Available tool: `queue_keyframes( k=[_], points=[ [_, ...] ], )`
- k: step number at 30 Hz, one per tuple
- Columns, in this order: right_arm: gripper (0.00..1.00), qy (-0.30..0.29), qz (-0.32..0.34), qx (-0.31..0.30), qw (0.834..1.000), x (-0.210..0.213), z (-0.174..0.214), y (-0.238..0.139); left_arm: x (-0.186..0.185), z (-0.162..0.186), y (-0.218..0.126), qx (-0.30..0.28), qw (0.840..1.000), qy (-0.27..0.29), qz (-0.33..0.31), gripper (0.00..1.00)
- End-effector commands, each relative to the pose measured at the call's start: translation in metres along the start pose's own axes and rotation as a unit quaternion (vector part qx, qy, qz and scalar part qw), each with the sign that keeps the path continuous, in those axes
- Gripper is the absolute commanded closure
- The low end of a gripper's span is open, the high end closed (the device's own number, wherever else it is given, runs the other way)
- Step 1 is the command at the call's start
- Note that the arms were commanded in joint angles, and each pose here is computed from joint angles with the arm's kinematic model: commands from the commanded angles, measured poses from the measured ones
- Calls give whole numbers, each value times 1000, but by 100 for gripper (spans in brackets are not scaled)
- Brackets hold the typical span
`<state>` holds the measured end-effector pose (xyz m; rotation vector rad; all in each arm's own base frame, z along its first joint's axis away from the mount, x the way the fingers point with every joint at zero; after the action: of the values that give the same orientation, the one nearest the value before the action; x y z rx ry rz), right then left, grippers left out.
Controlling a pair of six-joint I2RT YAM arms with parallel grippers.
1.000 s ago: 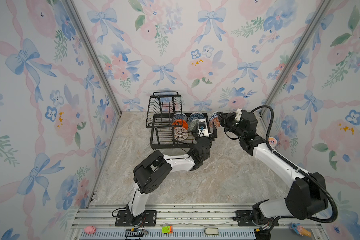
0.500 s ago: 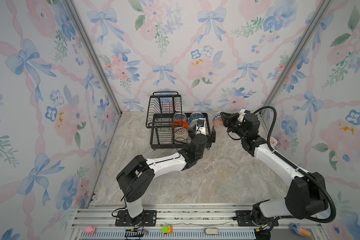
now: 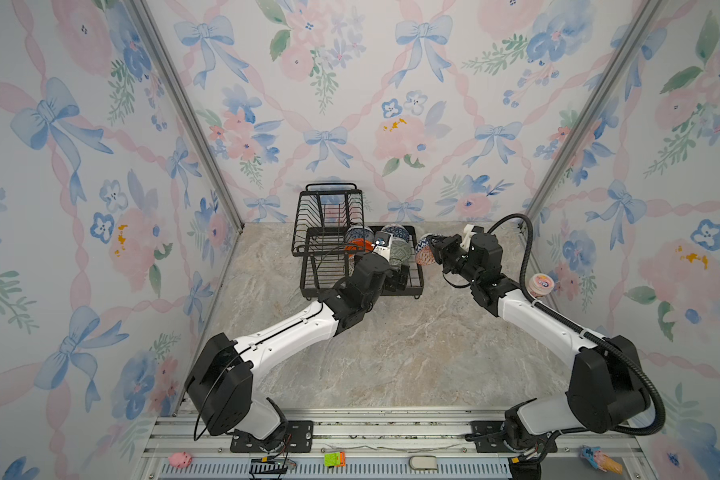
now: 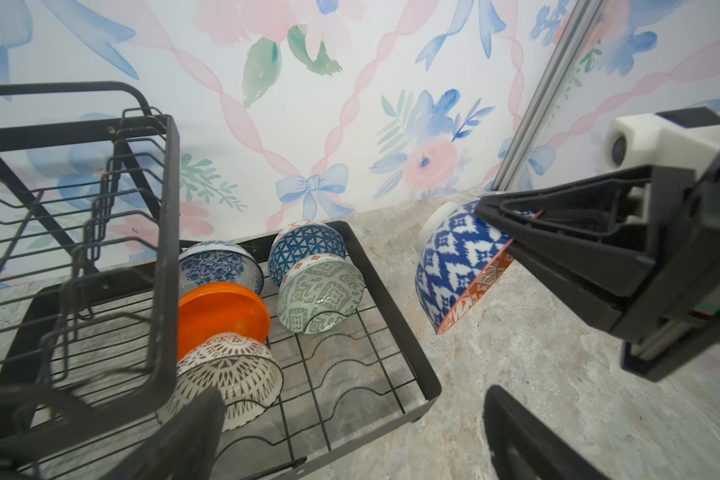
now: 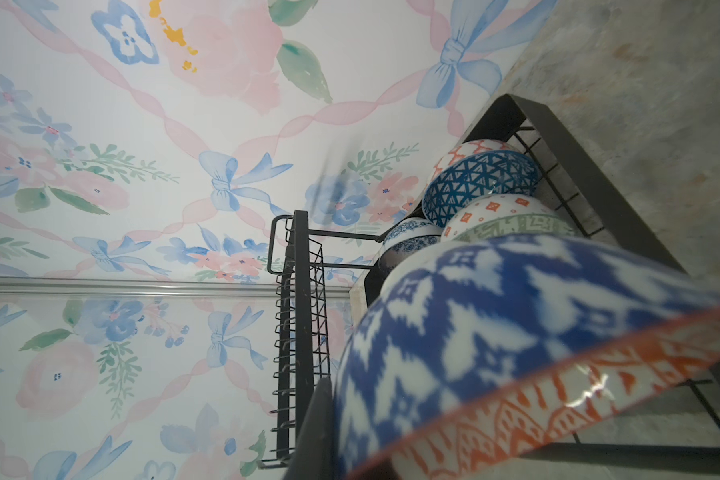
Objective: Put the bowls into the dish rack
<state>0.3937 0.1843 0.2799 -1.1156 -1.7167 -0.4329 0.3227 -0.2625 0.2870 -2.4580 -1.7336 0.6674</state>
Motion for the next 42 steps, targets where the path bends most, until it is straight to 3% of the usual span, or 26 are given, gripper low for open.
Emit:
queue_keyframes(
  k=[1,9,15,20,42],
  points=[
    [100,-21,-29,-16,999,14,4,6,17,16,-12,17,1000,8,17,2],
    [100,-44,-14,-6,999,8,31,28,46,33,-20,14,1000,3,21,2],
    [100,-52,-9,-3,999,5,41,43,47,34,-24,6,999,15,34,2],
    [100,-50,1,1,999,-6,52,65,46,44,-19,22,999,-10,42,2],
    [100,-46,-8,1,999,-27,69,120,58,47,-10,25,1000,-16,6,2]
  ],
)
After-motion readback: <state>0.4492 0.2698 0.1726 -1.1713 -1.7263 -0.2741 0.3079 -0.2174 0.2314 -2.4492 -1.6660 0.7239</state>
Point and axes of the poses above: each gripper's point midway between its finger pads, its own y axis out along the fingers, its own x axis along the line the jaws close on, z = x × y, the point moved 5 cm from there along -y, back along the fingers, and after that the axes turned 14 degrees about -y, right-handed, at the moved point
